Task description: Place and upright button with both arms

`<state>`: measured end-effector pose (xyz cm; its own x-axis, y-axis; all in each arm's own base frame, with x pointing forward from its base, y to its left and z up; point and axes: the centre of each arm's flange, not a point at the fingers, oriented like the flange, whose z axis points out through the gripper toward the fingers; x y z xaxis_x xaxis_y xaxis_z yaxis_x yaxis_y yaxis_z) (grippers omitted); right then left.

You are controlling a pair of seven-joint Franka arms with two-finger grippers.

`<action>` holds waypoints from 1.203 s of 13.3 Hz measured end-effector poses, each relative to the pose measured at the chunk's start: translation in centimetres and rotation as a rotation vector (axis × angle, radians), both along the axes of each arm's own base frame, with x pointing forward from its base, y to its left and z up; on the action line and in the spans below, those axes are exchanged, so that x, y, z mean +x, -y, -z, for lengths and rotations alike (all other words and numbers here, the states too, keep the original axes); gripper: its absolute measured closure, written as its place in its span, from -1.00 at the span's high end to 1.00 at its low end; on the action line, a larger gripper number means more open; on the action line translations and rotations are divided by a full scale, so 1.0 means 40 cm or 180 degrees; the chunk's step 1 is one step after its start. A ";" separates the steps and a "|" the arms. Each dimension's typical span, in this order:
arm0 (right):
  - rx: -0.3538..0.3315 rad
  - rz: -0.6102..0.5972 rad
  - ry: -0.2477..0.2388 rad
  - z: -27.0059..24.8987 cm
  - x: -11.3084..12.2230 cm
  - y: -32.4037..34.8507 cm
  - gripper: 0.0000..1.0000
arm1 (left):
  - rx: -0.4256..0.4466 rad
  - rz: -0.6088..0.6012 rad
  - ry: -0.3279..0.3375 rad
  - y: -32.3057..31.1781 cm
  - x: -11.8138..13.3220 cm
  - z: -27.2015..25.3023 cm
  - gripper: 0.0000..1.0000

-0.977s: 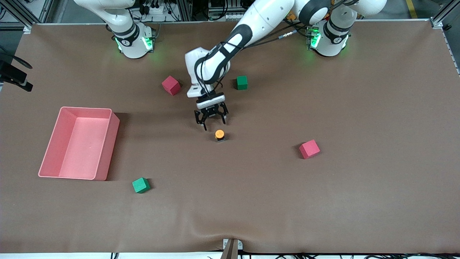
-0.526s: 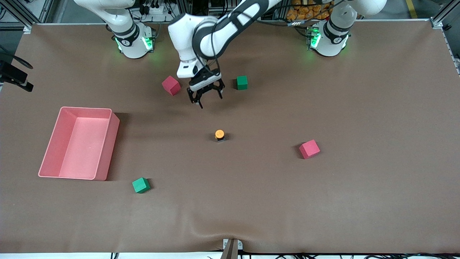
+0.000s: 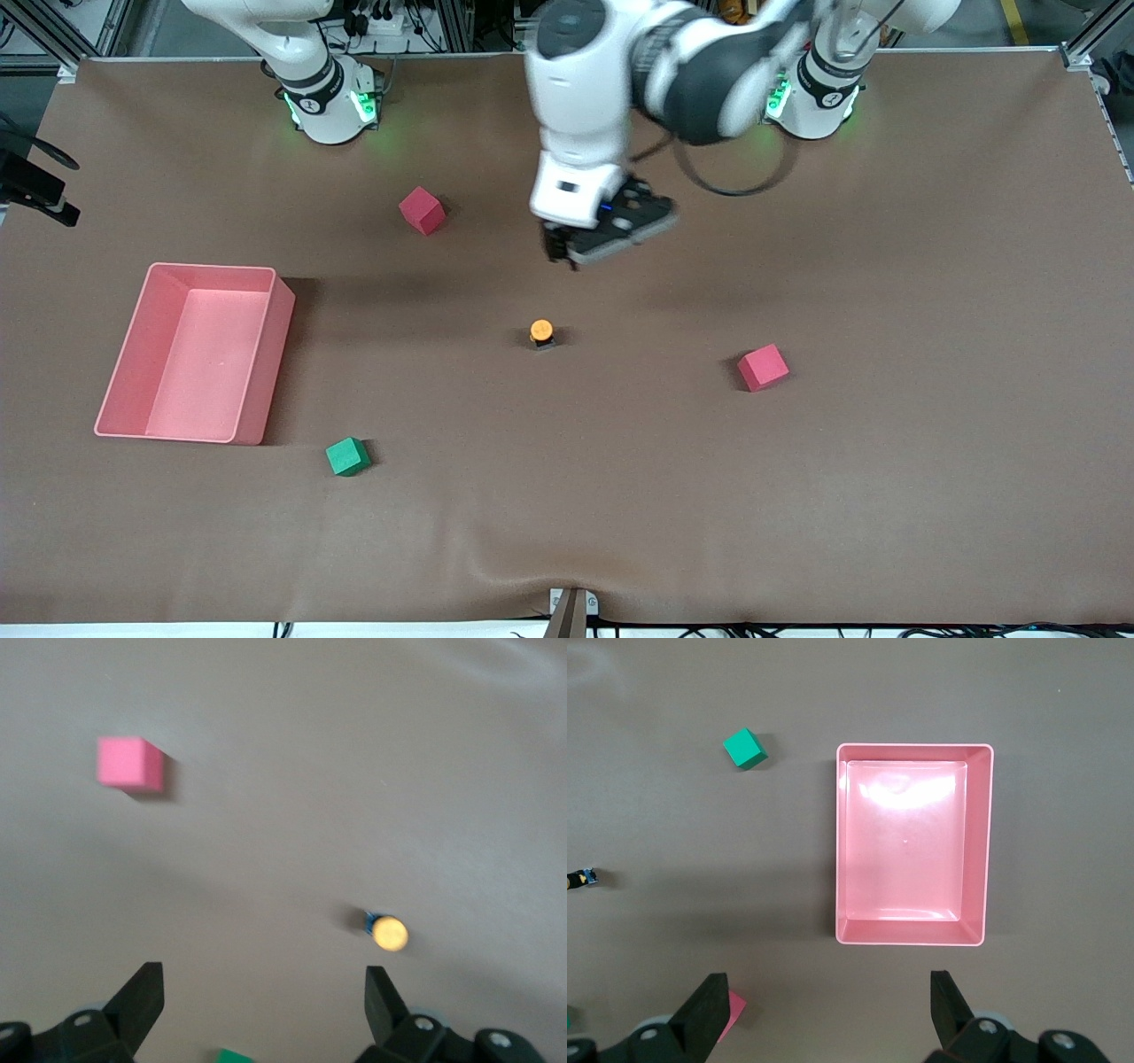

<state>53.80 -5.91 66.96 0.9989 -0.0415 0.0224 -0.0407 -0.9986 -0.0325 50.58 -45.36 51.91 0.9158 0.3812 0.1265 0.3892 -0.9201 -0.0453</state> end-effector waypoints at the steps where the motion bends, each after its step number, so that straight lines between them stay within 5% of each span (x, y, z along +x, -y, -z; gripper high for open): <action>1: 0.0000 0.0000 -0.0002 0.000 0.000 0.000 1.00 | 0.0035 -0.0020 -0.0075 -0.070 0.035 -0.022 1.00; 5: 0.0001 -0.0001 -0.0009 0.002 0.000 -0.001 1.00 | 0.0312 -0.0074 -0.0482 -0.240 0.093 -0.016 1.00; 11: 0.0001 0.0010 -0.0019 0.007 0.002 0.004 1.00 | 0.0275 0.0138 -0.0588 -0.482 0.200 -0.061 1.00; 16: 0.0001 0.0011 -0.0022 0.009 0.003 0.004 1.00 | -0.0001 0.0838 -0.0589 -0.715 0.235 -0.172 1.00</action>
